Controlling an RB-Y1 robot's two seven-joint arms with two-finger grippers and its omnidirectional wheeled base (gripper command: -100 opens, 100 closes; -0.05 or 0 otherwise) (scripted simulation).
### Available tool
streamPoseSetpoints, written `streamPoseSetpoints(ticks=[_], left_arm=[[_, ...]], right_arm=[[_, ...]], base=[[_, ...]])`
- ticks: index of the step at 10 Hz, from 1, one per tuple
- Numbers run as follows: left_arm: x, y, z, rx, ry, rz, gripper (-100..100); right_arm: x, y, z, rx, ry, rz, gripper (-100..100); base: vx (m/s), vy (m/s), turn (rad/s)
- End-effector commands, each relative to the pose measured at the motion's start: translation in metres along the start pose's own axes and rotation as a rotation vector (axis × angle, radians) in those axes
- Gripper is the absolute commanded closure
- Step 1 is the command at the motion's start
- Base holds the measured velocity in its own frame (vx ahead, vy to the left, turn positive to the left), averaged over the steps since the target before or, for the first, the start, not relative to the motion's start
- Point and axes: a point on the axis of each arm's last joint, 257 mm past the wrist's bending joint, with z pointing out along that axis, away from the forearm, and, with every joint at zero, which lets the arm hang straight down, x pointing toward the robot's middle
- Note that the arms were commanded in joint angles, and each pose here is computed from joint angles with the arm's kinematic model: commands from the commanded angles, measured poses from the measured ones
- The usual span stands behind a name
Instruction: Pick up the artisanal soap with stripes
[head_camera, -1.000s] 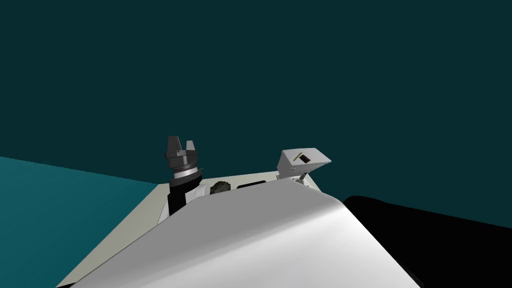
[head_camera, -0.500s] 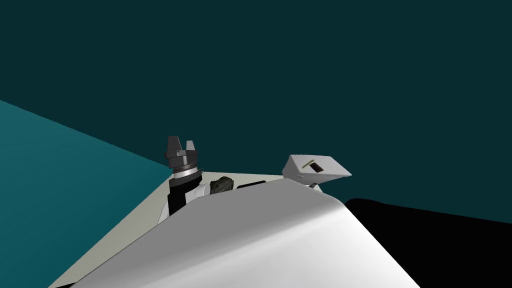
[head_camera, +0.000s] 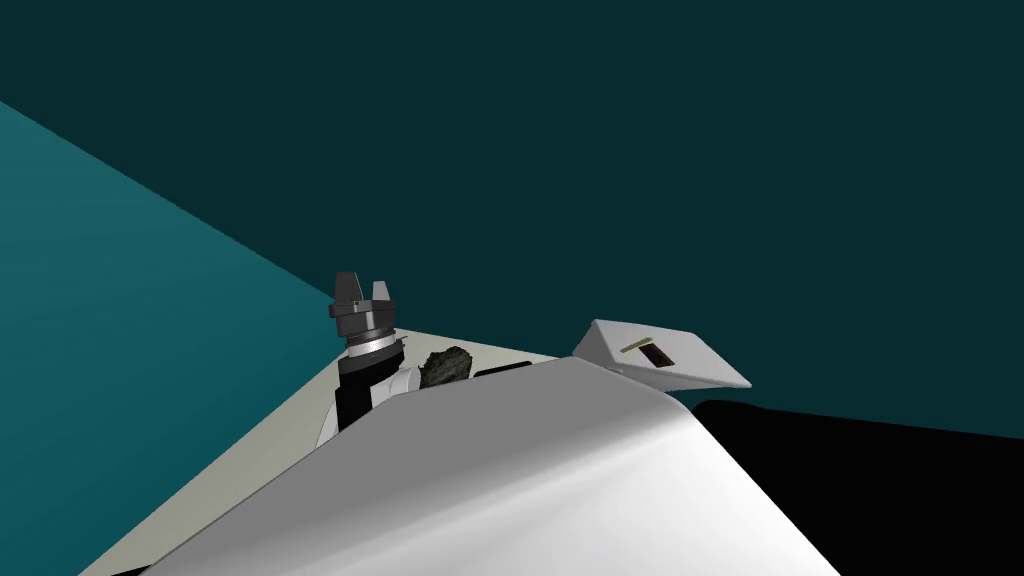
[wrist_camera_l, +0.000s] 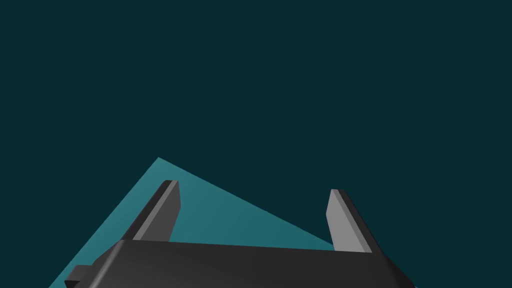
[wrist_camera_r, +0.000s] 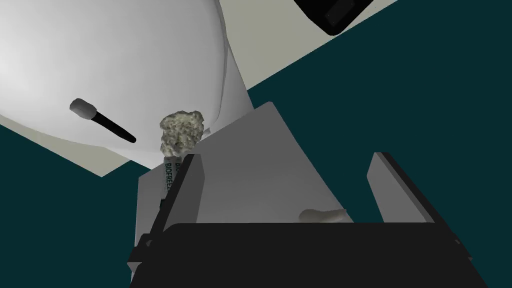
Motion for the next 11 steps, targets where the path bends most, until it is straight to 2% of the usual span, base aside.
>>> streamPoseSetpoints(ticks=[1,2,5,6,8,11], left_arm=[[0.000,0.000,0.000,0.000,0.000,0.000,0],[0.000,0.000,0.000,0.000,0.000,0.000,0],[0.000,0.000,0.000,0.000,0.000,0.000,0],[0.000,0.000,0.000,0.000,0.000,0.000,0],[0.000,0.000,0.000,0.000,0.000,0.000,0],[0.000,0.000,0.000,0.000,0.000,0.000,0]], right_arm=[[0.004,-0.024,-0.020,0.068,0.040,-0.031,-100],[0.000,-0.025,-0.022,0.070,0.050,-0.048,-100],[-0.012,-0.062,-0.051,0.175,0.119,-0.129,-100],[-0.014,-0.063,-0.052,0.176,0.124,-0.137,-100],[-0.028,-0.079,-0.065,0.227,0.159,-0.194,-100],[-0.052,-0.094,-0.076,0.276,0.190,-0.268,-100]], base=[[0.037,-0.023,0.397],[0.030,-0.027,0.182],[0.048,-0.038,0.341],[0.029,-0.042,0.148],[0.034,-0.032,0.244],[0.067,-0.058,0.295]])
